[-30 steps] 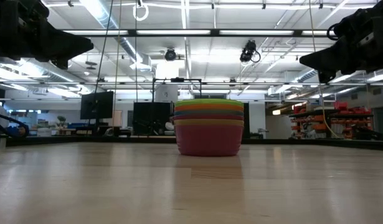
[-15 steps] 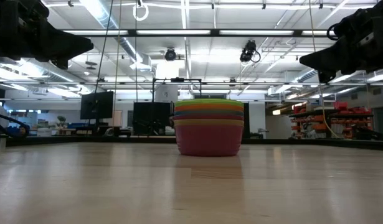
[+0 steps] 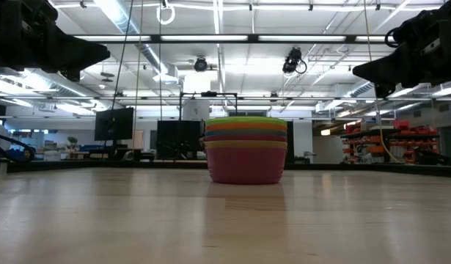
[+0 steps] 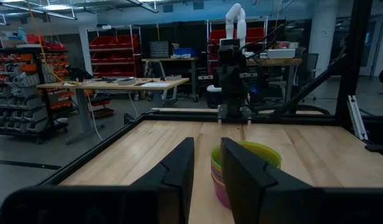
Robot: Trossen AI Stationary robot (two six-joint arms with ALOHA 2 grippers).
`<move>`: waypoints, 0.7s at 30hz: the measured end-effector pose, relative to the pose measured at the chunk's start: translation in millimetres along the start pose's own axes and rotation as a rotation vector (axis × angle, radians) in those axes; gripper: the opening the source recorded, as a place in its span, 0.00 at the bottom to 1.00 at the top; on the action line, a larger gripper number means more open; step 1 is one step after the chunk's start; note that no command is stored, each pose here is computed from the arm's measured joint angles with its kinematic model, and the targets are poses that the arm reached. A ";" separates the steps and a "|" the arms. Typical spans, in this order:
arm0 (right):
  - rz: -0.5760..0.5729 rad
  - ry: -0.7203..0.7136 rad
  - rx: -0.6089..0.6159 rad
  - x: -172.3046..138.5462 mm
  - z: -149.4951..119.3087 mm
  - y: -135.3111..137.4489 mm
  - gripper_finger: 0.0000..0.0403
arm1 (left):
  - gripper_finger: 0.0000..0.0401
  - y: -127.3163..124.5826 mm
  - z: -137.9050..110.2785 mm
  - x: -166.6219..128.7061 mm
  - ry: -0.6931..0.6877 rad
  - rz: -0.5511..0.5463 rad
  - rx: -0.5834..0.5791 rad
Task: Nest bowls inside each other
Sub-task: Return to Home Position
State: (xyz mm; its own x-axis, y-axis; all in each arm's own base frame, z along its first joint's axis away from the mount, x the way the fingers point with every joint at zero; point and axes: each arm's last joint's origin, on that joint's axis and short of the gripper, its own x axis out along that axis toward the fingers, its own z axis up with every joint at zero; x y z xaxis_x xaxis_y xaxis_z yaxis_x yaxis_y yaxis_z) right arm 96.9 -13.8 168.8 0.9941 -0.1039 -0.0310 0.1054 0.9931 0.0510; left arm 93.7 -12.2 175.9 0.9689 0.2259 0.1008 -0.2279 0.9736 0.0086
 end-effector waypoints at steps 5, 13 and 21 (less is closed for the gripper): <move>0.000 0.000 0.000 0.0 0.0 0.0 0.03 | 0.23 0.0 0.0 0.0 0.000 0.000 0.000; 0.000 -0.001 0.000 0.0 0.0 0.0 0.03 | 0.20 0.0 0.0 0.0 0.000 0.000 0.000; 0.000 0.000 0.000 0.0 0.0 0.0 0.03 | 0.22 0.0 0.0 0.0 0.000 0.000 0.000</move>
State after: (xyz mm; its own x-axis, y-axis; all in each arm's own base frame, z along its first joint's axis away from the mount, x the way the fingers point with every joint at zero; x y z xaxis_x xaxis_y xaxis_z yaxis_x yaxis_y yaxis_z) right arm 96.8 -13.7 168.8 0.9942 -0.1034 -0.0307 0.1049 0.9932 0.0510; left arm 93.7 -12.2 175.9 0.9688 0.2262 0.1008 -0.2282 0.9736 0.0083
